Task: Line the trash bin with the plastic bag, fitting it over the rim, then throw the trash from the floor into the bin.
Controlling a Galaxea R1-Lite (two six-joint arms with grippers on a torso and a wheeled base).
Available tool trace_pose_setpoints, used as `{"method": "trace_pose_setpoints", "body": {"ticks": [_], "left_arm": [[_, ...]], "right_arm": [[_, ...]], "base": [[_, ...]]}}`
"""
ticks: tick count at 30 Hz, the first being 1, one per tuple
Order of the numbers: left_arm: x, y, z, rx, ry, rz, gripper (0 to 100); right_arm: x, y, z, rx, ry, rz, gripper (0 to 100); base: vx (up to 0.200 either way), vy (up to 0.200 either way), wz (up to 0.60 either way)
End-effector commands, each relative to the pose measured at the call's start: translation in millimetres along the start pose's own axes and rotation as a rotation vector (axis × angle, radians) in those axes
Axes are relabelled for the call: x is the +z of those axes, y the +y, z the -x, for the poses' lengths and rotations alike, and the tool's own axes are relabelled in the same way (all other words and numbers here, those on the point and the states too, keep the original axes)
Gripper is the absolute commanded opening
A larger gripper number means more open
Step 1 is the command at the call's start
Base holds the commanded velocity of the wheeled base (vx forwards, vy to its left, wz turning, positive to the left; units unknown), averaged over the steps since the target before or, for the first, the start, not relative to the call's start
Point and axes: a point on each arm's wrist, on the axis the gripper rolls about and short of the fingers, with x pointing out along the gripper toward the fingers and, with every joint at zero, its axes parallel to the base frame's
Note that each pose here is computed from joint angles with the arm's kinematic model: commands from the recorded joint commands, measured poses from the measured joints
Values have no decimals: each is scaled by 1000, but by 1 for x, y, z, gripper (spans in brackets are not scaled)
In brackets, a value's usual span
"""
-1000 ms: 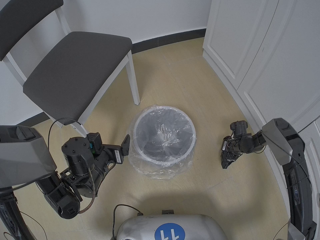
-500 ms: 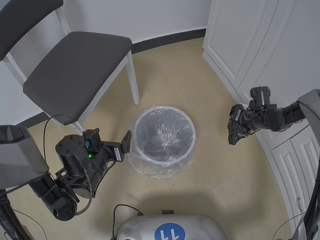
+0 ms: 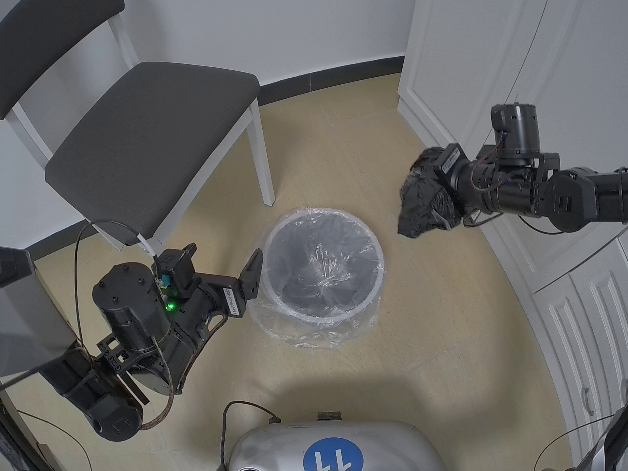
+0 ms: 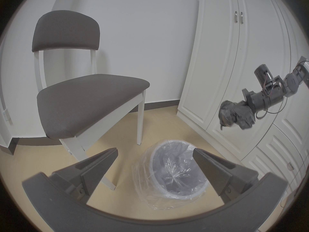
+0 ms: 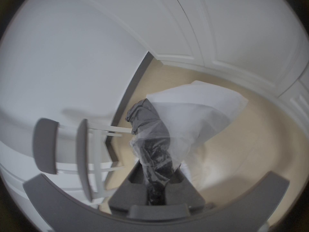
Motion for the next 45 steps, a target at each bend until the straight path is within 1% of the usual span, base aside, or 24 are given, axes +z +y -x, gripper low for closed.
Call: {"method": "trace_pose_setpoints", "body": {"ticks": [1, 2, 3, 5, 6, 8, 14, 15, 16, 19, 22, 24, 26, 27, 30, 31, 34, 40, 41, 42, 45], "left_arm": [[10, 0, 4, -5, -30, 8, 100], [13, 1, 6, -5, -40, 12, 100], [14, 1, 7, -5, -43, 11, 100], [14, 0, 7, -7, -44, 11, 100], [13, 1, 7, -6, -42, -1, 100], [11, 0, 6, -6, -34, -10, 100], [7, -3, 5, -15, -20, -19, 100], [5, -4, 4, -14, -14, -21, 100], [3, -4, 4, -14, -10, -23, 100], [-1, -4, 1, -14, 3, -30, 100], [-4, -4, 1, -12, 14, -33, 100], [-6, -4, 0, -12, 20, -36, 100], [-6, -4, 0, -10, 21, -36, 100], [-7, -4, 0, -9, 21, -36, 100], [-8, -4, -1, -9, 27, -40, 100], [-9, -4, -1, -9, 27, -40, 100], [-10, -4, -2, -7, 32, -43, 100], [-17, -3, -5, 0, 52, -50, 100], [-17, -3, -5, 0, 52, -50, 100], [-19, -3, -6, 0, 59, -53, 100], [-21, -3, -7, 2, 66, -56, 100]], "right_arm": [[-7, 24, -12, 99, 51, -60, 0], [-12, 33, -30, 124, 66, -75, 0], [-17, 38, -39, 137, 69, -72, 0], [-21, 41, -44, 138, 82, -69, 0], [-28, 46, -49, 133, 109, -64, 0], [-46, 45, -62, 112, 154, -57, 0], [-72, 42, -72, 89, 214, -66, 0], [-84, 41, -74, 78, 242, -79, 0], [-90, 40, -75, 71, 255, -79, 0], [-104, 37, -82, 63, 282, -72, 0], [-124, 32, -91, 42, 324, -61, 0], [-144, 25, -101, 18, 359, -47, 0], [-151, 21, -106, 10, 370, -42, 0], [-162, 15, -113, 2, 383, -36, 0], [-169, 10, -119, 4, 389, -34, 0], [-177, 1, -128, 1, 393, -35, 0], [-183, -9, -138, -12, 395, -37, 0], [-176, -26, -156, -33, 366, -54, 0], [-176, -26, -156, -33, 366, -54, 0], [-168, -31, -160, -25, 342, -67, 0], [-161, -32, -162, 0, 316, -76, 0]], "base": [[0, 0, 0], [0, 0, 0], [0, 0, 0], [0, 0, 0], [0, 0, 0], [0, 0, 0], [0, 0, 0], [0, 0, 0], [0, 0, 0], [0, 0, 0], [0, 0, 0], [0, 0, 0], [0, 0, 0], [0, 0, 0], [0, 0, 0], [0, 0, 0], [0, 0, 0], [0, 0, 0], [0, 0, 0], [0, 0, 0], [0, 0, 0]]}}
